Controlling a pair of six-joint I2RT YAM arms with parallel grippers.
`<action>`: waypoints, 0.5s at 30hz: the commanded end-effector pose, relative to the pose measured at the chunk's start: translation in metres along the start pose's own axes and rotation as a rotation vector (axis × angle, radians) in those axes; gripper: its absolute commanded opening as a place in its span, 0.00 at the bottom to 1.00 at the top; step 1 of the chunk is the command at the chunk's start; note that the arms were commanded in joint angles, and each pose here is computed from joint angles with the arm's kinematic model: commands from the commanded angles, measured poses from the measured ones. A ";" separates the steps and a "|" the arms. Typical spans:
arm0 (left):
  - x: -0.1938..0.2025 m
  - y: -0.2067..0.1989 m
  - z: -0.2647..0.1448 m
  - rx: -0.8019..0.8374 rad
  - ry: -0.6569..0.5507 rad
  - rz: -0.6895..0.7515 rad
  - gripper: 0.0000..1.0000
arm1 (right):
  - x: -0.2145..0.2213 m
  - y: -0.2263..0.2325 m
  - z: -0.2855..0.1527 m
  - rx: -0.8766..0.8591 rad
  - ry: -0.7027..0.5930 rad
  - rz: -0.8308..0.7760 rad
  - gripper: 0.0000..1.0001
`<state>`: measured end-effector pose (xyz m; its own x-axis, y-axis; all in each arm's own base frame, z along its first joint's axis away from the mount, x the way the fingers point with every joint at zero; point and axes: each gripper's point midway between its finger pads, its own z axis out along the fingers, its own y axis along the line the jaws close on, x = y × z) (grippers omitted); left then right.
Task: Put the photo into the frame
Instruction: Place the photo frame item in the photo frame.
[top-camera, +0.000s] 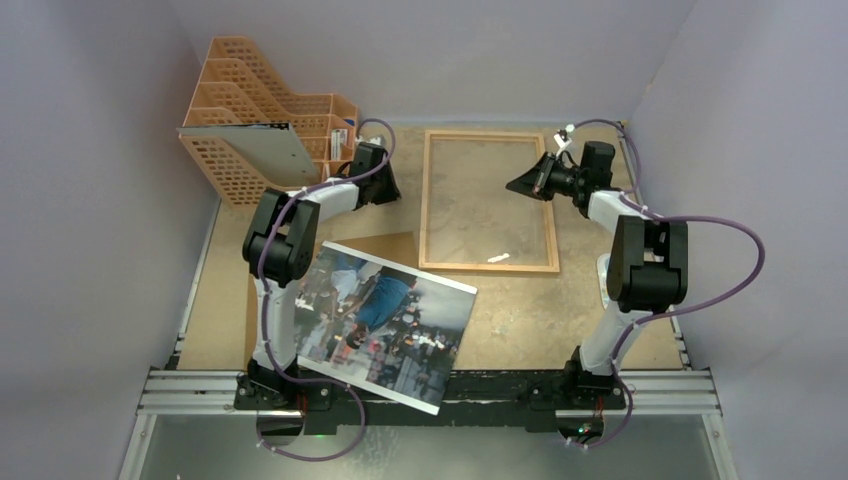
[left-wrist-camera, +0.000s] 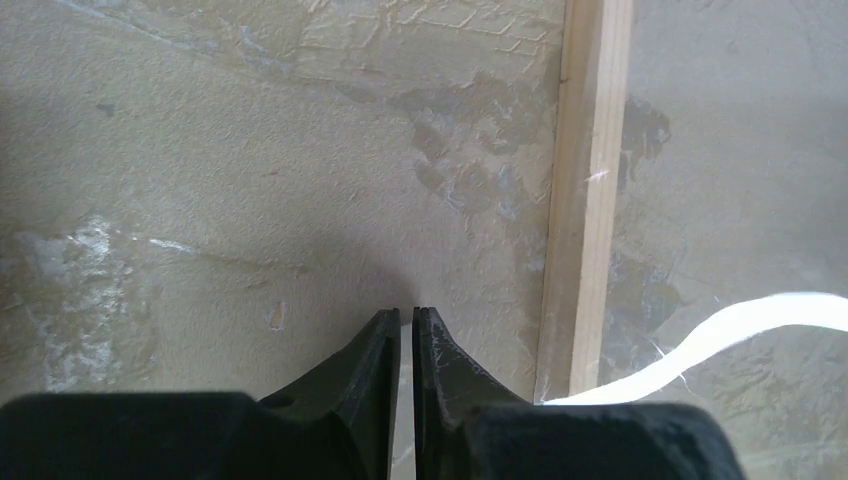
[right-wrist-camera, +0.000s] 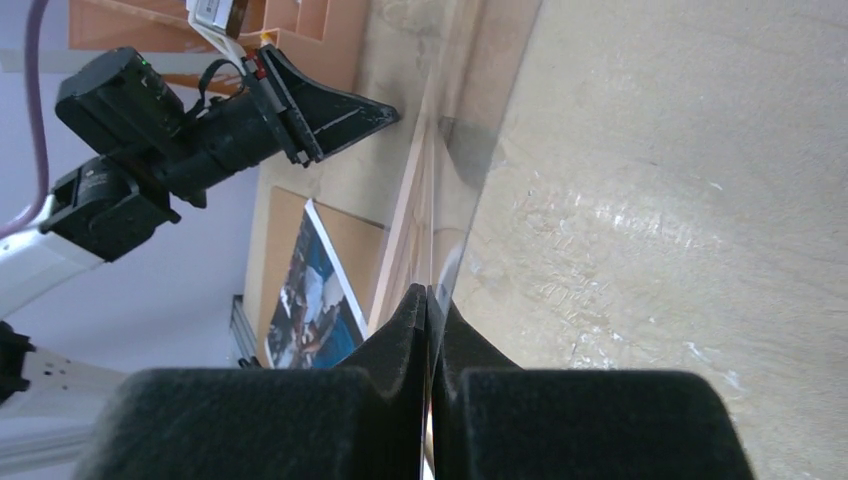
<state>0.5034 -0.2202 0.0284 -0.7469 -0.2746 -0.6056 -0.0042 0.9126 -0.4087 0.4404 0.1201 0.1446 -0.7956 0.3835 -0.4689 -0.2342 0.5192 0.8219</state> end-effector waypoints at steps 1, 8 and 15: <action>-0.012 -0.018 -0.010 0.060 -0.021 0.008 0.15 | -0.023 0.006 -0.007 0.008 -0.050 -0.165 0.00; -0.015 -0.037 -0.014 0.158 -0.028 0.013 0.25 | -0.027 -0.025 -0.012 0.034 -0.031 -0.160 0.00; -0.016 -0.059 -0.016 0.280 -0.013 0.024 0.37 | -0.016 -0.039 -0.004 0.009 0.042 -0.140 0.00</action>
<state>0.5008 -0.2445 0.0409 -0.7621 -0.2601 -0.5929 0.0969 0.8597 -0.5016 0.4607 0.0855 0.1121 -0.7755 0.3305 -0.5379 -0.2710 0.5954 0.7564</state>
